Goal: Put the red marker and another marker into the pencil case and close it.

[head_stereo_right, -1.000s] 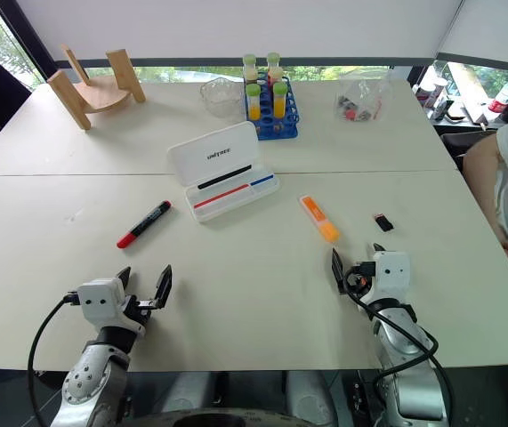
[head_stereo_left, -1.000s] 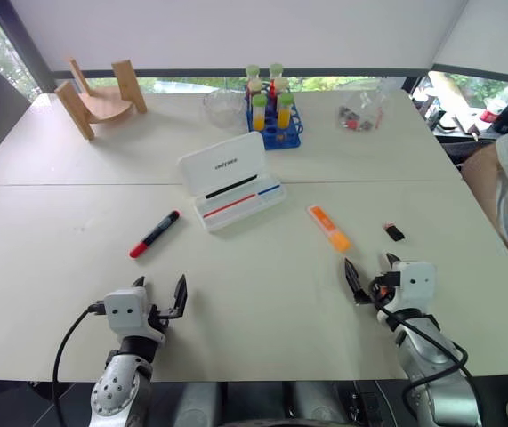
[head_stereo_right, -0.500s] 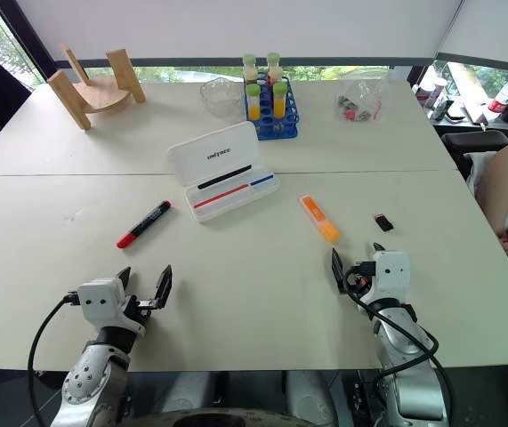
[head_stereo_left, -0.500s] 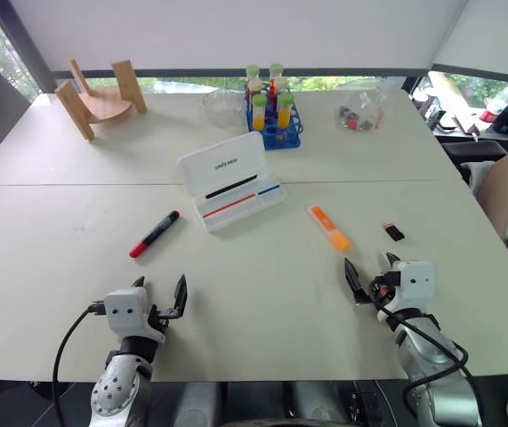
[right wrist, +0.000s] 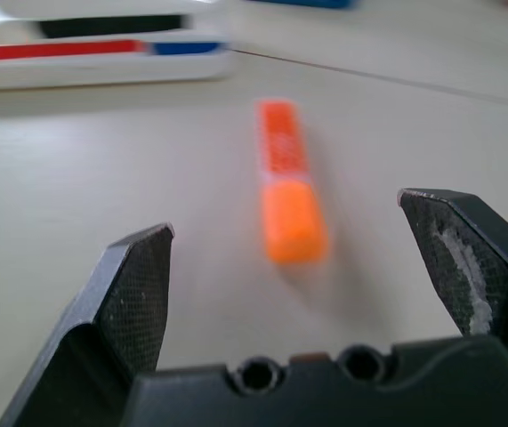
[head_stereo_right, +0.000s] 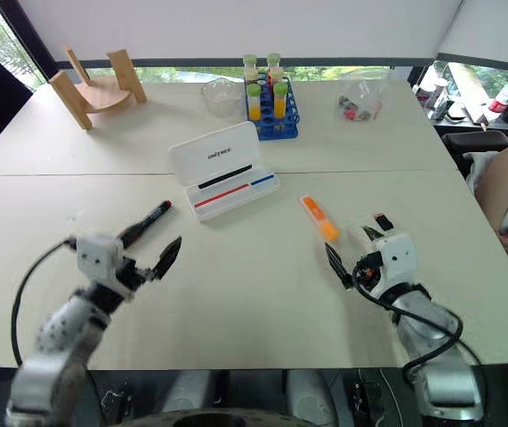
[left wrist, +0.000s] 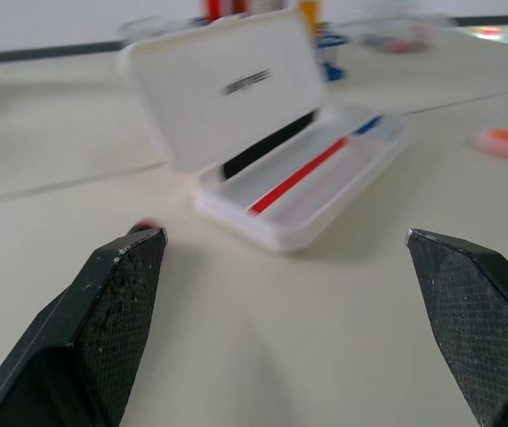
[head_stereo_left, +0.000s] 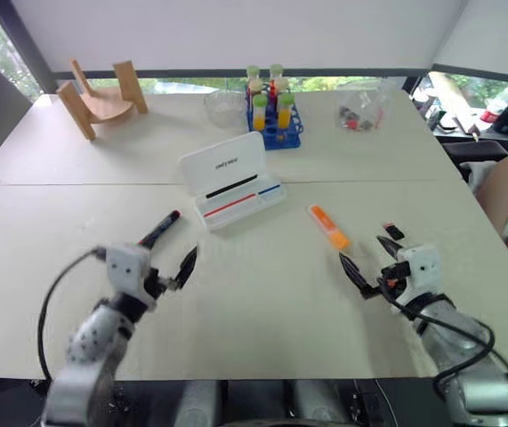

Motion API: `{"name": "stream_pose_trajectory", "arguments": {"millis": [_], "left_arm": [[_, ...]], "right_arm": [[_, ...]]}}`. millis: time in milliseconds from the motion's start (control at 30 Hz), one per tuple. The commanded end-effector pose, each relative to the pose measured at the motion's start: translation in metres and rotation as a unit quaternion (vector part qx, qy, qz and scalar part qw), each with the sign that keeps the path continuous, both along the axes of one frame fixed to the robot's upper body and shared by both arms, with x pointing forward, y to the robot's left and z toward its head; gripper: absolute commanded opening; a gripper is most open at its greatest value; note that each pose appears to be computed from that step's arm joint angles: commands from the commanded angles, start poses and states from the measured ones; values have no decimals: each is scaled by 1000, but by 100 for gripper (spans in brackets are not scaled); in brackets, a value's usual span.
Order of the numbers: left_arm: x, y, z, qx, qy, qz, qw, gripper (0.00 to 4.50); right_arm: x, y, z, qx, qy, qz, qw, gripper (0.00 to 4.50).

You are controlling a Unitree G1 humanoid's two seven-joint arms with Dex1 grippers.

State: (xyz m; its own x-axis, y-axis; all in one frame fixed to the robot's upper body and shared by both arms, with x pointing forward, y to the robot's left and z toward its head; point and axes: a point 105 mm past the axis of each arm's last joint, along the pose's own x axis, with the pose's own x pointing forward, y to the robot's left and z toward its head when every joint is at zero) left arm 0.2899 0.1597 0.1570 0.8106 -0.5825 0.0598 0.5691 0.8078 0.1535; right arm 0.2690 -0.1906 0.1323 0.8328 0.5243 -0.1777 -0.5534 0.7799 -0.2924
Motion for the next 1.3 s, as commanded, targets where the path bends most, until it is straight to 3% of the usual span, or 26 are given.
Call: {"name": "stream_pose_trajectory", "arguments": {"millis": [33,267,600,700,933,1100,1300], "left_arm": [[18,-15,4,10,24,-99,995,444],[64,-47,-18,77,79,-230,967,444],[85,-61,-52,127,136,-274,944,444],[86,-57,-61,139,148,-266,942,357],[79,-50,-57,123,154,-278,940,5],[39,-49,-48,136,145,-369,908,5],[4,-36,-60,192,147,-420,875,5]], "right_arm": [[-4,12,25,9,20,73,997,450],[7,15,60,-7,14,111,994,450],[12,22,86,4,-34,91,995,450],[14,22,89,0,-44,83,996,450],[16,24,95,1,-50,85,995,450],[19,23,99,-2,-53,89,995,450],[23,26,101,-3,-58,99,993,450]]}}
